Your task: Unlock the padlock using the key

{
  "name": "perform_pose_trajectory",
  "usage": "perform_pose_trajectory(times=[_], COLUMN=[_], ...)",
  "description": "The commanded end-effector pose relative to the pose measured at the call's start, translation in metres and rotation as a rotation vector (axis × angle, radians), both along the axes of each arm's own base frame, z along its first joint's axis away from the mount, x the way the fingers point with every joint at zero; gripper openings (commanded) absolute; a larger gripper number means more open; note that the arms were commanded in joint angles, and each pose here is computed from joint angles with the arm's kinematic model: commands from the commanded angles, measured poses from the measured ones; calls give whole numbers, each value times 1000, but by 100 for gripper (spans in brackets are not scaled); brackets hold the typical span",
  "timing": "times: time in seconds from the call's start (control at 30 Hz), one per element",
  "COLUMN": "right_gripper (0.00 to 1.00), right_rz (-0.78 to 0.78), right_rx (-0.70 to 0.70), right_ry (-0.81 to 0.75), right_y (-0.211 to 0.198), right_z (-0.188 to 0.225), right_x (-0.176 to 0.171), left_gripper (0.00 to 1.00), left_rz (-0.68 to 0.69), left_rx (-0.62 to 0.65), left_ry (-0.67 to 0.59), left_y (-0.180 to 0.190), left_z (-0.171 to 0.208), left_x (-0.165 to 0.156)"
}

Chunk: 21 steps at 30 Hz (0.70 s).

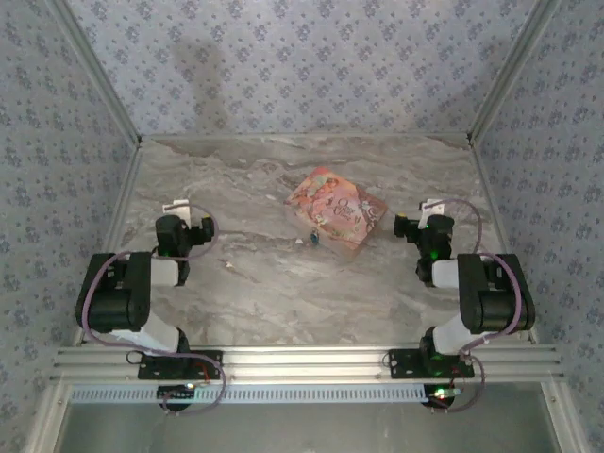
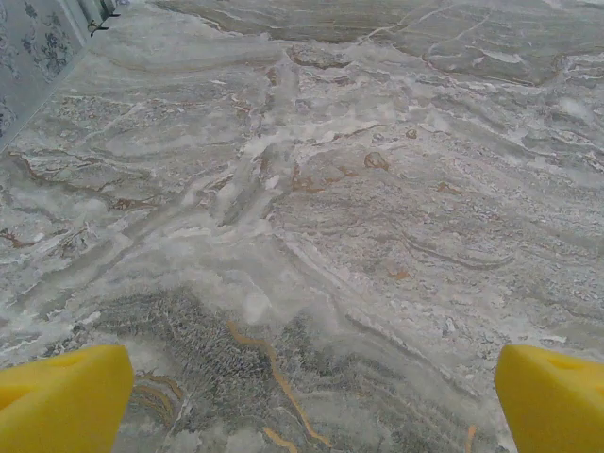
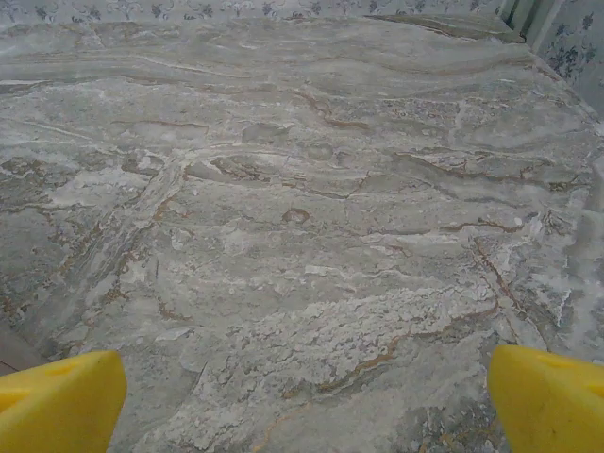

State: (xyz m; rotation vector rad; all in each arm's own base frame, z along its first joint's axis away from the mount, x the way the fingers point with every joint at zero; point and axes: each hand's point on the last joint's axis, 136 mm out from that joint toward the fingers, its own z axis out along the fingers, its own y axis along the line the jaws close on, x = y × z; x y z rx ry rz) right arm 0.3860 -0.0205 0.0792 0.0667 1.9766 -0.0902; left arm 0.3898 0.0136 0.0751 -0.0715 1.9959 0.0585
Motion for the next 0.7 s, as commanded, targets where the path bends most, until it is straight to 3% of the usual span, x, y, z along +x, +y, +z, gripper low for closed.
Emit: perform_pose_trajectory(times=[0.0,0.67], right_gripper=[100,100], right_rz=[10,11], right_rx=[-14,-10], right_ry=[-9,-13], right_y=[-1,-1], right_z=[5,6], right_x=[5,5], left_gripper=[98,98], left_rz=[-24,-26], left_rx=[7,-16], left_ry=[-40,-32], left_y=[-4,-2], left_z=[14,13], left_x=[7,9])
